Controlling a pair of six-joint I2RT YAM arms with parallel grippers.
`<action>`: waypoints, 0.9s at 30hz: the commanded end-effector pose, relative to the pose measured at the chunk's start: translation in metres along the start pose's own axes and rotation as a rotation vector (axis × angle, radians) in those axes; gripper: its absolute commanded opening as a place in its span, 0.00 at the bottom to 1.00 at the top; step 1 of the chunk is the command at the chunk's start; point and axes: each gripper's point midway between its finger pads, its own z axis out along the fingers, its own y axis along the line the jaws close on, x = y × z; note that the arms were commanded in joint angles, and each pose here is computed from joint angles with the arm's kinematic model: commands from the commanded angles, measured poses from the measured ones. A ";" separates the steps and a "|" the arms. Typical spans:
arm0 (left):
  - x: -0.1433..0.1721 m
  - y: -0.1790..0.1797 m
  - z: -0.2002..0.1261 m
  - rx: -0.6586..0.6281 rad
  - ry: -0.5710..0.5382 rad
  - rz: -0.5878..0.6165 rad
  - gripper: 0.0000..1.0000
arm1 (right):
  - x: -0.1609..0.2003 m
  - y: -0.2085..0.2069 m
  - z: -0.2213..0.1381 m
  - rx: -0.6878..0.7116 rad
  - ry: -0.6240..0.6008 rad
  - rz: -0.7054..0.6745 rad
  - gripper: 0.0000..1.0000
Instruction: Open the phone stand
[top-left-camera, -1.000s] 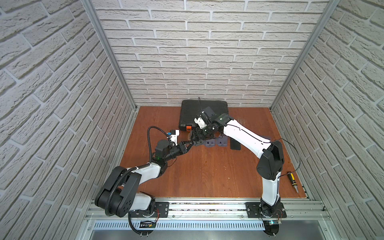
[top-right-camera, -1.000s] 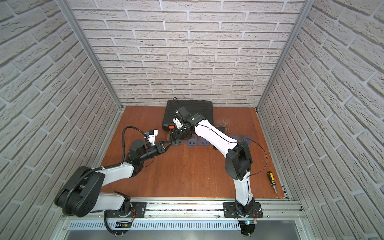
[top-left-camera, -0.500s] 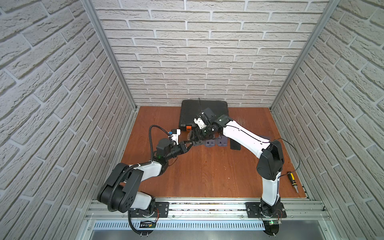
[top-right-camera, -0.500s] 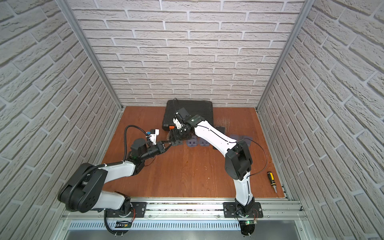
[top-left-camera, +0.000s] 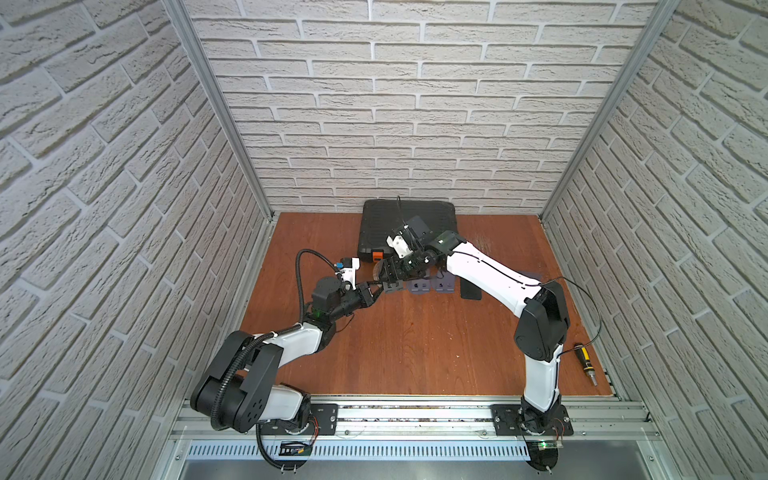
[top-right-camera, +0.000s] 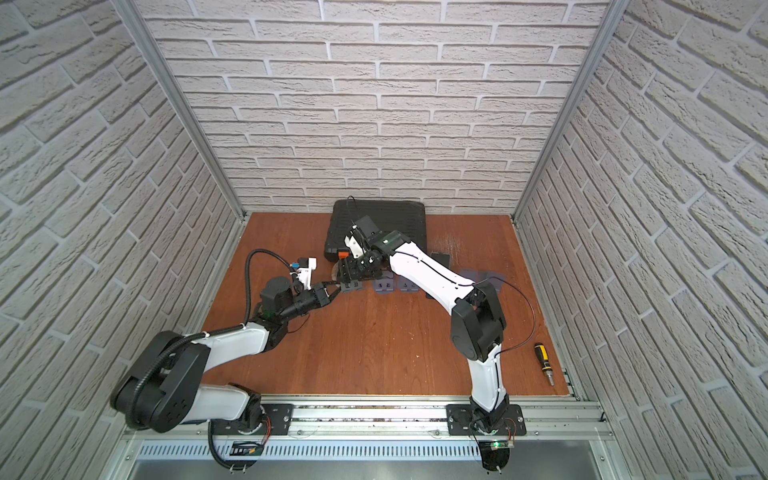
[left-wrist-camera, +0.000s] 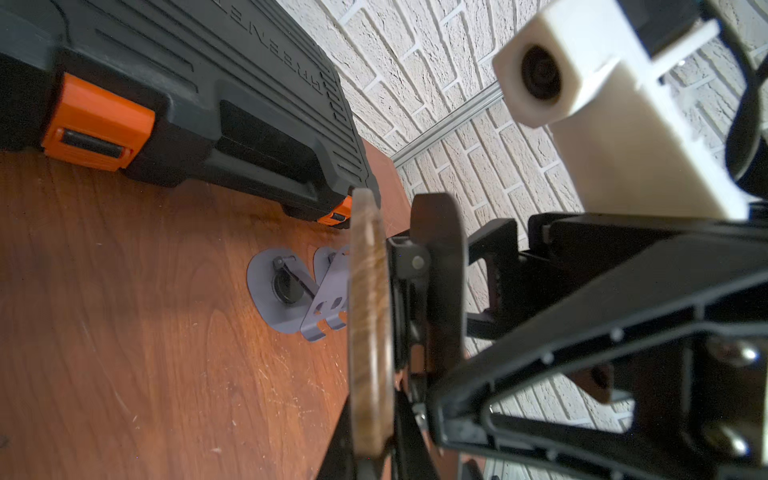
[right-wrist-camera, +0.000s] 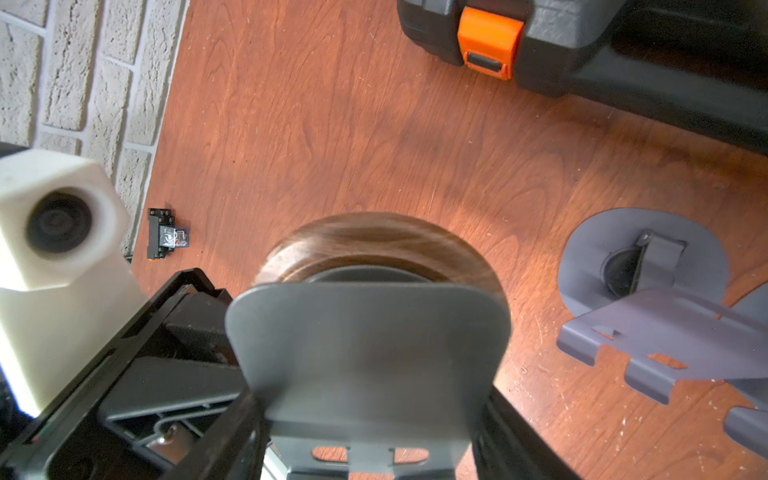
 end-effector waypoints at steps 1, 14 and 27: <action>-0.013 0.008 -0.003 -0.092 -0.046 0.105 0.00 | 0.000 0.030 -0.031 -0.090 -0.036 -0.019 0.07; -0.002 0.053 -0.018 -0.336 0.002 0.188 0.00 | 0.002 0.019 -0.056 -0.124 -0.001 -0.021 0.06; -0.006 0.067 -0.024 -0.392 -0.013 0.172 0.00 | 0.011 0.008 -0.065 -0.105 0.020 -0.030 0.06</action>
